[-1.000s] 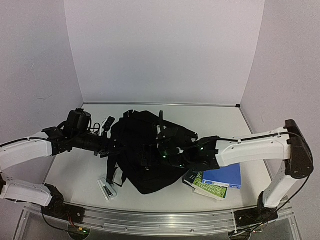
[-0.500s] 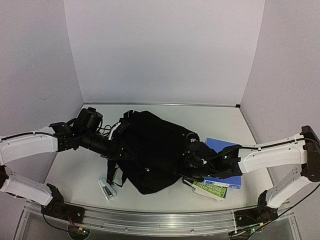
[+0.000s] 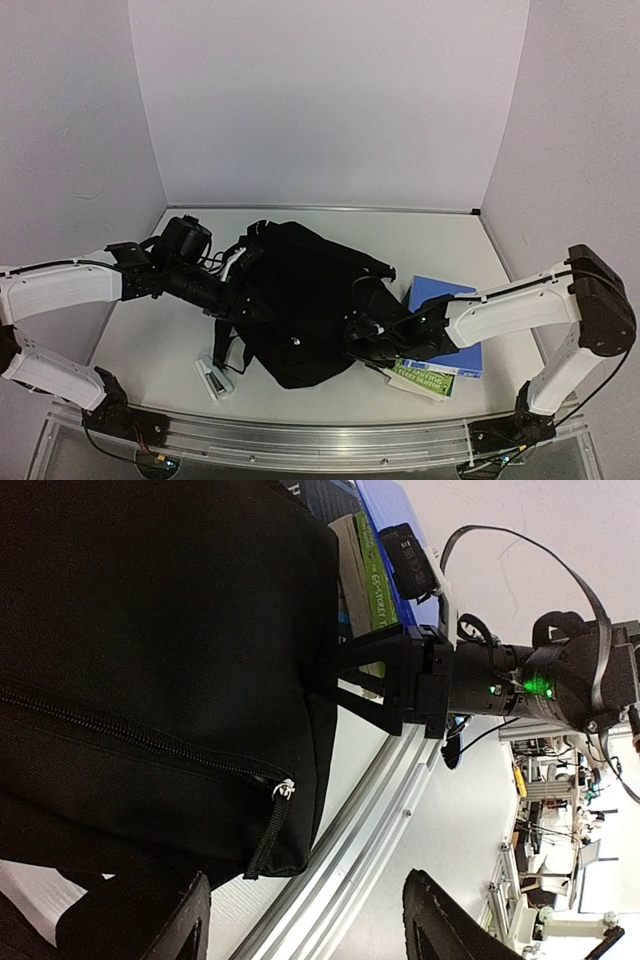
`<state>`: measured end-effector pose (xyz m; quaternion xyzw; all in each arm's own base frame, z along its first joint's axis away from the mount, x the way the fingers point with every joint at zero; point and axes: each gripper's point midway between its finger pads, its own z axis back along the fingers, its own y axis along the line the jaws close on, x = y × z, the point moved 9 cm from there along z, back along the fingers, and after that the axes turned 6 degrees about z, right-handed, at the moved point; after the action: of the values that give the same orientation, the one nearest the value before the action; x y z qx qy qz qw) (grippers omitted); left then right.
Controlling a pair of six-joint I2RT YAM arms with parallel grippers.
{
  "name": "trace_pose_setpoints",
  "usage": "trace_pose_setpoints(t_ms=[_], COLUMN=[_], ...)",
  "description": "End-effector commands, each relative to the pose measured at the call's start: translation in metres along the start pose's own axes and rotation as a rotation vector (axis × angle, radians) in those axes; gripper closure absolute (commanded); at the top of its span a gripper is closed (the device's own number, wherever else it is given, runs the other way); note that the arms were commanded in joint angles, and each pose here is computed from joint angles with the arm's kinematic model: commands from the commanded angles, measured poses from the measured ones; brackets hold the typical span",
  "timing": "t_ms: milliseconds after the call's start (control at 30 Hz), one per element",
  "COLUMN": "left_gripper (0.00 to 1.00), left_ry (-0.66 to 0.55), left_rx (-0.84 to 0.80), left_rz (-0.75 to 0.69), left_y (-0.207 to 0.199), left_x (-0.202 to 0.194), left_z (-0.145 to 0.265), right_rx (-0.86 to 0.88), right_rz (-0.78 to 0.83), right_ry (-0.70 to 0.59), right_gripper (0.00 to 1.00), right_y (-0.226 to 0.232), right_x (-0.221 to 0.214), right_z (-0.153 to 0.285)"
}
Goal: Pack the student bag
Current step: Zip the student bag at the center of the board.
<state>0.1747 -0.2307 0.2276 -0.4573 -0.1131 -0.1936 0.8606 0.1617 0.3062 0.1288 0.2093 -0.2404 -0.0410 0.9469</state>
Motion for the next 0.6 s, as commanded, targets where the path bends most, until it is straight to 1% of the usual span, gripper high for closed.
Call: trace_pose_setpoints(t_ms=[0,100,167,233,300,567], left_gripper=[0.34,0.36,0.36,0.36,0.36,0.38], left_ry=[-0.051,-0.047,-0.045,-0.04,-0.029,0.045], left_rx=[-0.016,0.028,0.054,0.075,0.082,0.119], left_rz=[-0.05,-0.047,-0.054,-0.066,-0.085,-0.138], left_y=[-0.016,-0.013,-0.014,-0.015,-0.019,-0.023], left_x=[0.013,0.013,0.013,0.015,0.018,0.028], left_z=[0.007,0.001,-0.005,-0.01,-0.017,-0.05], right_rx=[0.013,0.002,-0.014,-0.021,-0.031,-0.058], right_rz=[0.01,0.016,0.024,0.033,0.044,0.066], right_ry=[-0.06,-0.09,-0.108,-0.122,-0.134,-0.151], right_gripper=[0.69,0.86,0.94,0.98,1.0,1.0], right_y=[0.015,0.012,0.007,0.005,0.002,-0.012], right_x=[0.01,0.022,0.032,0.041,0.049,0.064], right_z=[-0.003,-0.003,-0.005,-0.006,-0.007,-0.008])
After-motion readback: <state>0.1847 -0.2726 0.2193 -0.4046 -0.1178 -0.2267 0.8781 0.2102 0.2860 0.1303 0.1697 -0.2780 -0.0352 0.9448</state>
